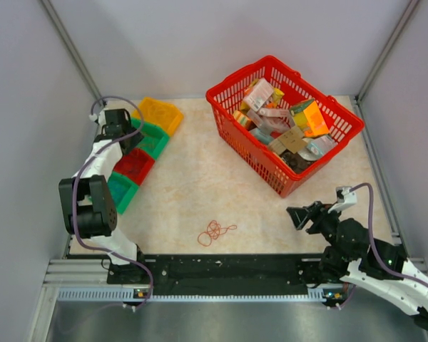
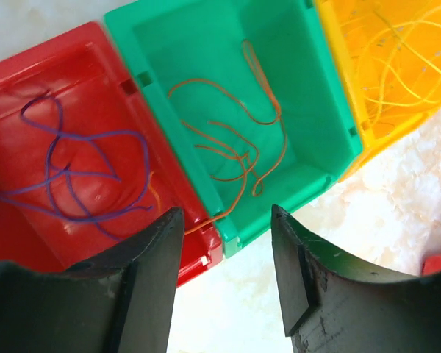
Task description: Untangle the cables
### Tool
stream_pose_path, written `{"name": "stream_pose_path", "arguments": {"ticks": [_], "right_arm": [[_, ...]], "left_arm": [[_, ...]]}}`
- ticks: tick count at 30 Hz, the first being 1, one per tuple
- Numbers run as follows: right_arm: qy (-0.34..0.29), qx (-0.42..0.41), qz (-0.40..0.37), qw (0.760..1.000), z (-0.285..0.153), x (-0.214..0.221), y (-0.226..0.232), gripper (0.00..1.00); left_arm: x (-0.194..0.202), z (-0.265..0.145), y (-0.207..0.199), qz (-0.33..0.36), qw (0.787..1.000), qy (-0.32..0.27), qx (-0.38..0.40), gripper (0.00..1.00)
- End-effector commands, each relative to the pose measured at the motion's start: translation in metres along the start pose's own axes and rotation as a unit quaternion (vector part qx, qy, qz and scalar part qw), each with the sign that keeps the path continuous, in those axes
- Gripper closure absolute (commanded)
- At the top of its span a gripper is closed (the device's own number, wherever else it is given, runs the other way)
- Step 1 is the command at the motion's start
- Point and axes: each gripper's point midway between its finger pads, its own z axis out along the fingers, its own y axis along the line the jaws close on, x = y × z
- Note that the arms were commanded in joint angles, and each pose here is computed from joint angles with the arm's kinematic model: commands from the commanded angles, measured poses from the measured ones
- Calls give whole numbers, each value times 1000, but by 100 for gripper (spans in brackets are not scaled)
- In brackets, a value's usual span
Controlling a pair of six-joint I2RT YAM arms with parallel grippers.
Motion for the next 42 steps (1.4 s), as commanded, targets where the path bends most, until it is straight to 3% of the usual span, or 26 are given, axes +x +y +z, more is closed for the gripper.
{"name": "stream_pose_path", "arguments": {"ticks": [1,6,12,25,28,33,37,40,42], "right_arm": [[-32,-35,36,998,-7,-15,9,32],[-32,-37,35,998,-8,-15,10,32],[-32,-38,35,998,-7,-13,9,32],[-30,-40,37,998,-8,-13,10,32],[-31,-39,37,998,-7,-13,9,32],[-32,-38,36,998,-7,-13,9,32],[-34,-36,37,998,-7,-14,8,32],[-34,-35,35,998,-7,-14,8,32],[-34,-34,34,998,-6,-13,7,32]], "left_arm": [[-10,0,-28,90,992,-45,77,44],[-4,10,-28,111,991,-23,75,39],[-1,8,-21,112,992,-30,58,45],[13,21,-7,114,993,-10,12,45],[15,21,-7,109,994,-5,13,51],[24,22,-19,95,995,10,42,78],[26,25,-21,98,994,14,35,84],[25,26,-17,99,995,12,23,100],[23,25,-15,102,995,9,18,100]]}}
